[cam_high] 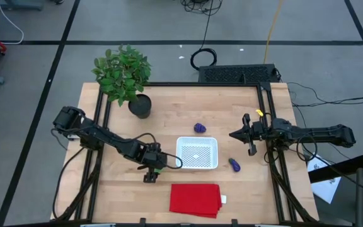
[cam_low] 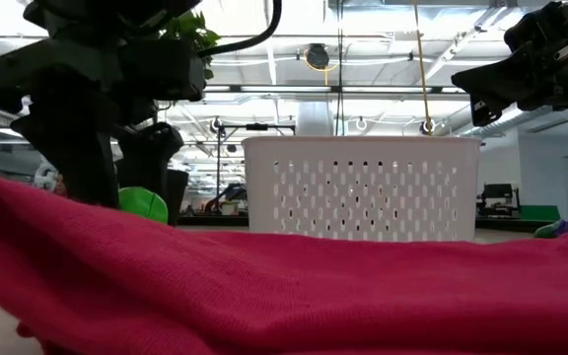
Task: Pick and placing Produce into tupperware
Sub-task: Put the green guava into the white bin
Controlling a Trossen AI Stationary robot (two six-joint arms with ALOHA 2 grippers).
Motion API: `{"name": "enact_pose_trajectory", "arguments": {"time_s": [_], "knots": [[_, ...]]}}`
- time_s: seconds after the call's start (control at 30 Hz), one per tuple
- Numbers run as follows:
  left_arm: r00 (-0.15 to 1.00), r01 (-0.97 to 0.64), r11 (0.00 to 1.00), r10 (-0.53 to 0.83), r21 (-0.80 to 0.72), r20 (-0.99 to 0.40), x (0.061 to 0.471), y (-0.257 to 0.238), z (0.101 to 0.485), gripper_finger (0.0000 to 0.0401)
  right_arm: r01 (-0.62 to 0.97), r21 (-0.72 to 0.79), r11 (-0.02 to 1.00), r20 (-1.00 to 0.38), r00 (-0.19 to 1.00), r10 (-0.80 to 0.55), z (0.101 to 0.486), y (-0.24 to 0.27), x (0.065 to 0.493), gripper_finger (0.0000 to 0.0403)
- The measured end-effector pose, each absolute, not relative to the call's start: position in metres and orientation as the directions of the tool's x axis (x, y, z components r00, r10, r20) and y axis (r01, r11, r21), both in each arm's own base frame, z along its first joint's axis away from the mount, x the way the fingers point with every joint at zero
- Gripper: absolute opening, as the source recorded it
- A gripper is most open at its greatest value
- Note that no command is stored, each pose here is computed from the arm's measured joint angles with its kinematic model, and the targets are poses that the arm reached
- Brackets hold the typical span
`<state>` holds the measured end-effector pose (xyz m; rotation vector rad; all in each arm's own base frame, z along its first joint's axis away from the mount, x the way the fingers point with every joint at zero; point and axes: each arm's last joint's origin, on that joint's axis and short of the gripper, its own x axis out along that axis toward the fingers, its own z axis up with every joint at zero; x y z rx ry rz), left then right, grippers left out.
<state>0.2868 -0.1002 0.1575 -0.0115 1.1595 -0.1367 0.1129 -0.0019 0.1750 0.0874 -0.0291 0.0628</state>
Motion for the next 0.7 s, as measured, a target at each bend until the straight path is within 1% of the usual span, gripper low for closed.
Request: {"name": "enact_pose_trajectory", "arguments": {"time_s": [0.33, 0.57, 0.7], "knots": [[0.455, 0.108, 0.990, -0.129, -0.090, -0.881, 0.286, -0.100, 0.148, 0.0347, -0.064, 0.086, 0.994, 0.032, 0.998, 0.061, 0.175, -0.002, 0.113, 0.0000], [0.458, 0.114, 0.991, -0.112, -0.067, -0.882, 0.286, -0.099, 0.147, 0.0347, -0.063, 0.086, 0.994, 0.032, 0.998, 0.061, 0.175, -0.002, 0.113, 0.0000], [0.454, 0.132, 0.991, -0.084, -0.026, -0.887, 0.286, -0.099, 0.144, 0.0347, -0.063, 0.086, 0.994, 0.031, 0.998, 0.061, 0.175, -0.002, 0.113, 0.0000]]}}
